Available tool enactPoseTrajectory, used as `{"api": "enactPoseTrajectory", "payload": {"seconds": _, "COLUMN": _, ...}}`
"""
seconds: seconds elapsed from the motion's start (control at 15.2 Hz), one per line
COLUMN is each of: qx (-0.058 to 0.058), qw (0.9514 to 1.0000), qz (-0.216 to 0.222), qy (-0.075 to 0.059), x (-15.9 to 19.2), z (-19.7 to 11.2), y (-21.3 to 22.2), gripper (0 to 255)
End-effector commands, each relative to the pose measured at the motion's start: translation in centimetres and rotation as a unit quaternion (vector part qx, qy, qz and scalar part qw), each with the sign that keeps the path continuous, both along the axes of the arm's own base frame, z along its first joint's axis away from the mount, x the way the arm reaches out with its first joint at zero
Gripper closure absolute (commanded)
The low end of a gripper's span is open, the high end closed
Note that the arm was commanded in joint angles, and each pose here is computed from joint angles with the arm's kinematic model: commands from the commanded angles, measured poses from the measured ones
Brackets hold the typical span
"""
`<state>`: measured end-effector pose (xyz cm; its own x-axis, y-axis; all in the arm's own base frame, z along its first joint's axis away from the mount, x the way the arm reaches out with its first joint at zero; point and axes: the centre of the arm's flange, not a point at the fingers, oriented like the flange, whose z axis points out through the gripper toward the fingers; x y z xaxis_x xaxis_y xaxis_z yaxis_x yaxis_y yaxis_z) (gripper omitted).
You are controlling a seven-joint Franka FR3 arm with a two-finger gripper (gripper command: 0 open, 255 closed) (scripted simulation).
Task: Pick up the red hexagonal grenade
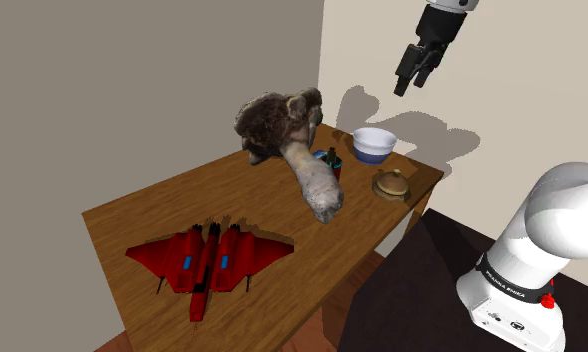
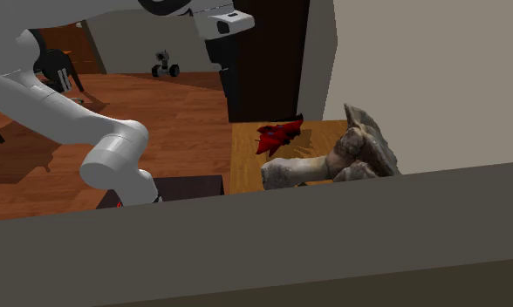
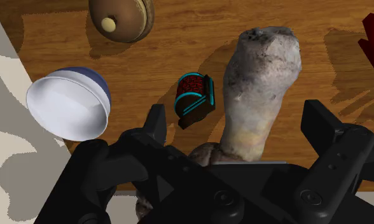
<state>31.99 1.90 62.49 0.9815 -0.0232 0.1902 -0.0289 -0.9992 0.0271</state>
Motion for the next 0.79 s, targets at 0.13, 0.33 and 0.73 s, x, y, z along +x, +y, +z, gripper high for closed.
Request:
{"api": "enactPoseTrajectory", "payload": {"seconds": 0.13, "qx": 0.004, "qw": 0.9997, "qz": -0.023, "qy": 0.006, "x": 2.3, "z": -1.6, "y": -0.1, "gripper": 0}}
{"api": "enactPoseTrajectory", "payload": {"seconds": 0.33, "qx": 0.010, "qw": 0.9981, "qz": -0.059, "qy": 0.016, "x": 5.6, "z": -4.1, "y": -0.3, "gripper": 0}}
{"api": "enactPoseTrajectory", "payload": {"seconds": 0.73, "qx": 0.023, "qw": 0.9908, "qz": -0.129, "qy": 0.035, "x": 12.1, "z": -9.3, "y": -1.4, "gripper": 0}}
